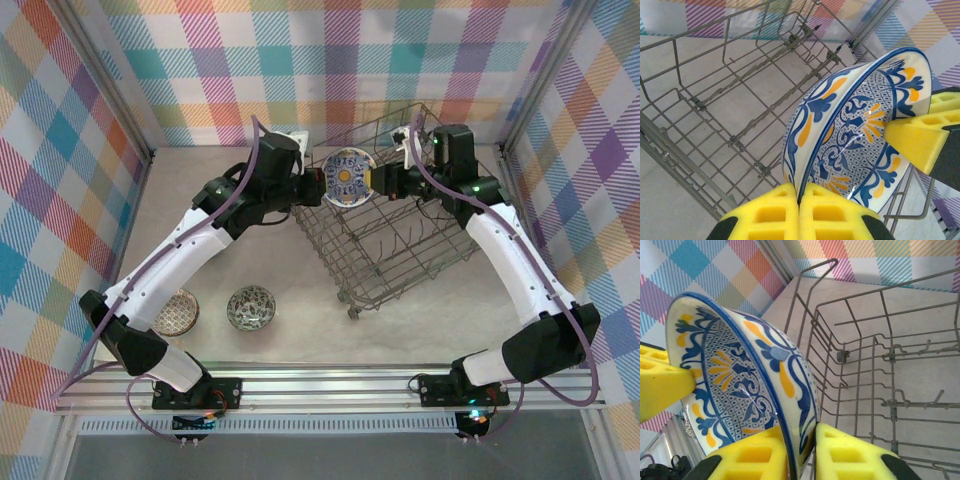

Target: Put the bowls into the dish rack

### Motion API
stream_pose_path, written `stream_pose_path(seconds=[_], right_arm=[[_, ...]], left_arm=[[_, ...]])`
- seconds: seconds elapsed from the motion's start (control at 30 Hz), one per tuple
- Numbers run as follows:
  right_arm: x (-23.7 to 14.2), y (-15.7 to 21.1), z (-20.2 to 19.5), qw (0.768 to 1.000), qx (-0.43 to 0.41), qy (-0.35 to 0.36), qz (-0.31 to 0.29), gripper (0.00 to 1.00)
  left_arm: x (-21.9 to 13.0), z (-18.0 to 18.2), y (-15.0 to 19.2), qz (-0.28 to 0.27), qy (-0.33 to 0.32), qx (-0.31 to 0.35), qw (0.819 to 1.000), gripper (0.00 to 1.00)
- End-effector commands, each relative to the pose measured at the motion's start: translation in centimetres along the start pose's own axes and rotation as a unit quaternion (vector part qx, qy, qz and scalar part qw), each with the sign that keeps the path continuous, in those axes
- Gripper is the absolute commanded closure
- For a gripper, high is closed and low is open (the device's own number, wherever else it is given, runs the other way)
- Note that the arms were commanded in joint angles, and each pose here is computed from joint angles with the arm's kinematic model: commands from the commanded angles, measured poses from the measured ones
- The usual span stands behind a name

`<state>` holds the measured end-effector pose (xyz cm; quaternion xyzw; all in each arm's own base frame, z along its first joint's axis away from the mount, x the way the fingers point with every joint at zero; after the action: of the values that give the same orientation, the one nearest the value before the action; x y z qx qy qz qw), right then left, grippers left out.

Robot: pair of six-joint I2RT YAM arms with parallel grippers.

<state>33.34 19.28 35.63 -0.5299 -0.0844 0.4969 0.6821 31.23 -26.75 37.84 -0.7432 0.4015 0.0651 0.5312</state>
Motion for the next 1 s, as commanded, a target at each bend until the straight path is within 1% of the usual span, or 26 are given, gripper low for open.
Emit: stream_pose_path(seconds=[0.0, 0.03, 0.13, 0.23, 0.37, 0.57, 0.7, 0.8, 0.87, 0.97], right_arm=[[-1.1, -1.0, 1.4, 0.999, -0.026, -0.018, -0.028, 0.83], [-1.1, -0.9, 1.5, 0.999, -0.025, -0.018, -0.027, 0.83], [-1.2, -0.9, 1.4, 0.999, -0.019, -0.012, -0.028, 0.84], [-1.3, -0.8, 1.1, 1.0, -0.011, -0.001, -0.028, 0.88], [-1.5, -0.6, 0.9, 1.0, -0.002, 0.01, -0.027, 0.88], [-1.6, -0.5, -0.3, 0.998, 0.016, 0.054, -0.026, 0.89], [-1.7, -0.5, -2.3, 0.993, 0.039, 0.108, -0.023, 0.88], [-1.9, -0.5, -4.3, 0.985, 0.043, 0.167, -0.025, 0.88], [-2.6, -0.7, -6.2, 0.971, 0.034, 0.234, -0.028, 0.88], [-4.0, -0.9, -8.5, 0.944, 0.007, 0.33, -0.022, 0.88]], left_arm=[[-0.1, -1.5, -1.5, -0.034, 0.021, 0.003, 0.999, 1.0], [0.1, -1.6, -1.4, -0.031, 0.021, 0.004, 0.999, 1.0], [0.3, -1.8, -1.1, -0.025, 0.02, 0.005, 0.999, 0.92], [0.3, -1.8, -1.0, -0.024, 0.017, 0.004, 1.0, 0.82], [0.3, -2.0, -0.9, -0.023, 0.019, -0.002, 1.0, 0.69], [-1.0, -2.4, -1.5, -0.039, 0.022, -0.007, 0.999, 0.55], [-1.9, -1.9, -1.6, -0.046, 0.008, -0.01, 0.999, 0.5], [-2.6, -1.2, -1.6, -0.047, -0.009, 0.0, 0.999, 0.45], [-2.8, -0.3, -1.7, -0.045, -0.02, 0.007, 0.999, 0.41], [-2.2, 1.9, -2.0, -0.03, -0.024, -0.013, 0.999, 0.39]])
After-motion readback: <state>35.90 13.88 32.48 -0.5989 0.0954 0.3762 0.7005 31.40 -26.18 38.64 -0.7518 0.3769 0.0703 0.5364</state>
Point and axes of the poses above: each hand's point on the last joint's axis, 136 mm out from that joint toward the fingers, its own x axis out along the fingers, its own z axis along the line the jaws close on, y = z × x, the point moved 4 cm from there along -x, back along the fingers, and after that the axes turned 2 degrees about -x, right-handed, at the moved point
